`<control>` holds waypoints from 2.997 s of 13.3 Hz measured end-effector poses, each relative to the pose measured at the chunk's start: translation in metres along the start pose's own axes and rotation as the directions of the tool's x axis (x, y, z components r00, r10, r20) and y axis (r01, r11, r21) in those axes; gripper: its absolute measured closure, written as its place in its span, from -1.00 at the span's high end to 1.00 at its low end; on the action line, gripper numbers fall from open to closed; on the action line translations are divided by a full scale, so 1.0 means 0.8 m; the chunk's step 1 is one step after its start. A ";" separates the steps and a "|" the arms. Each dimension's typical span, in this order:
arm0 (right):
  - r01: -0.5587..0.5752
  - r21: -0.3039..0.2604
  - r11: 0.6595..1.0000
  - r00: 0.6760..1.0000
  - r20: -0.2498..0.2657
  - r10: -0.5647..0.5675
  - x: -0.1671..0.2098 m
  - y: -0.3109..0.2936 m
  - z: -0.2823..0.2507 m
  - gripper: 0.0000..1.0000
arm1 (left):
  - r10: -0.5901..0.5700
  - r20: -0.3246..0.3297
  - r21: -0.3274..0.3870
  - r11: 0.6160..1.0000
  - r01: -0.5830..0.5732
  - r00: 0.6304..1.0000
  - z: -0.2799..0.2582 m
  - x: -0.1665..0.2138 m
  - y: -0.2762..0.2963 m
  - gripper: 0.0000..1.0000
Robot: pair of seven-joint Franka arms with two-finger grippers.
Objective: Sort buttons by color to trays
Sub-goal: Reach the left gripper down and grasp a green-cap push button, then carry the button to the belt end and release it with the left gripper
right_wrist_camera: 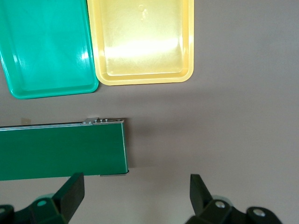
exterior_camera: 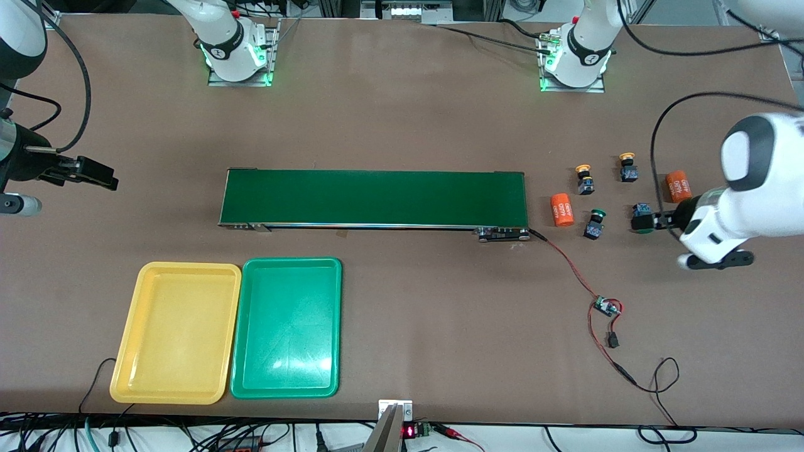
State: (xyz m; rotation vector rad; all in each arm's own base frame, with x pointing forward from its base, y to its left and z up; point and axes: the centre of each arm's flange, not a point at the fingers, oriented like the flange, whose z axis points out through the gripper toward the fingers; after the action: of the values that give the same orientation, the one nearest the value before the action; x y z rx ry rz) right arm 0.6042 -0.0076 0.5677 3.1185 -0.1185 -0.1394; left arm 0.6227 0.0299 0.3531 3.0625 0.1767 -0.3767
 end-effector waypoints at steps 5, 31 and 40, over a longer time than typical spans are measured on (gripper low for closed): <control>-0.003 0.000 1.000 1.000 0.000 0.003 0.000 0.002 0.000 1.00 | 0.181 0.018 -0.003 0.984 -0.181 0.983 0.120 0.003 -0.001 1.00; -0.009 0.000 1.000 1.000 0.000 0.009 0.000 0.006 0.000 1.00 | 0.517 -0.056 -0.006 0.855 -0.518 0.854 0.184 0.012 -0.024 -0.19; -0.009 0.000 1.000 1.000 0.000 0.009 0.000 0.007 0.000 1.00 | 0.365 -0.043 0.005 0.931 -0.366 0.930 0.084 -0.067 0.191 -0.19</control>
State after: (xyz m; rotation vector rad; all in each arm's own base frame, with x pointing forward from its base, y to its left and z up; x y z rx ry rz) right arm 0.6042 -0.0130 0.5677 3.1171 -0.1331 -0.1391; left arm 0.5732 -0.1317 0.3068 3.0073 -0.3886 -0.2856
